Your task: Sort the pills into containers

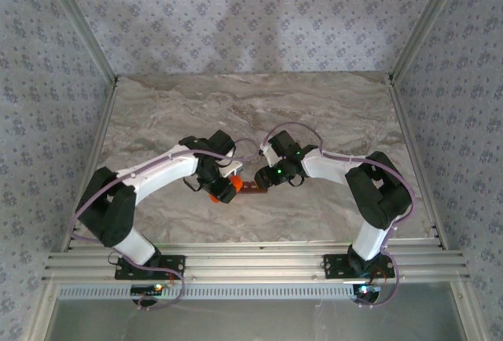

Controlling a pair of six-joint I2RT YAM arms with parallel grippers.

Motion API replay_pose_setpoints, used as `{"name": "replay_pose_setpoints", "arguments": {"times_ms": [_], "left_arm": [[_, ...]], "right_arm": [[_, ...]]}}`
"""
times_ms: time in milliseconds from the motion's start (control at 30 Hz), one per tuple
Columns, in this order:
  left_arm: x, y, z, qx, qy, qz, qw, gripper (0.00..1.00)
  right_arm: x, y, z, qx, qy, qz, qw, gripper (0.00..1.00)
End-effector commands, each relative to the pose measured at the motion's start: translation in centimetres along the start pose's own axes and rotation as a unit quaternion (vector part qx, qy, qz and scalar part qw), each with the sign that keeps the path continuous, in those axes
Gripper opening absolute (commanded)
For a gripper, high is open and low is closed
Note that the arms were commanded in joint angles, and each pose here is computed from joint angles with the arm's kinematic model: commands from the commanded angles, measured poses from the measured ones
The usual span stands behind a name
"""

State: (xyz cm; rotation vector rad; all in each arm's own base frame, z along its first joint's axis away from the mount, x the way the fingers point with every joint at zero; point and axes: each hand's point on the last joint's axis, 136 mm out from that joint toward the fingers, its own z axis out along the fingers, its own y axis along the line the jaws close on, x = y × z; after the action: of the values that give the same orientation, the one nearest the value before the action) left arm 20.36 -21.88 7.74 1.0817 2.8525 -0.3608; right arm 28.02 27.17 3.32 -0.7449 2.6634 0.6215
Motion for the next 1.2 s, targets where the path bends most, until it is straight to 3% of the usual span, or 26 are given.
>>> {"name": "replay_pose_setpoints", "arguments": {"times_ms": [0, 333, 700, 1167], "left_arm": [[-1.4, -0.9, -0.8, 0.025, -0.057, 0.004, 0.998, 0.00], [-2.3, -2.0, -1.8, 0.049, -0.133, 0.010, 0.990, 0.00], [-2.9, -2.0, -2.2, 0.023, -0.235, 0.016, 0.972, 0.00], [-5.7, -3.7, -8.4, -0.004, -0.422, 0.099, 0.901, 0.00]], "right_arm": [[1.7, -1.4, 1.0, 0.023, 0.035, 0.019, 0.999, 0.57], [1.4, -1.1, 0.5, 0.020, 0.026, 0.017, 0.999, 0.57], [0.1, -0.6, -1.2, 0.003, -0.009, 0.022, 1.000, 0.57], [-1.8, -1.8, -6.3, -0.017, -0.086, 0.092, 0.992, 0.58]]}}
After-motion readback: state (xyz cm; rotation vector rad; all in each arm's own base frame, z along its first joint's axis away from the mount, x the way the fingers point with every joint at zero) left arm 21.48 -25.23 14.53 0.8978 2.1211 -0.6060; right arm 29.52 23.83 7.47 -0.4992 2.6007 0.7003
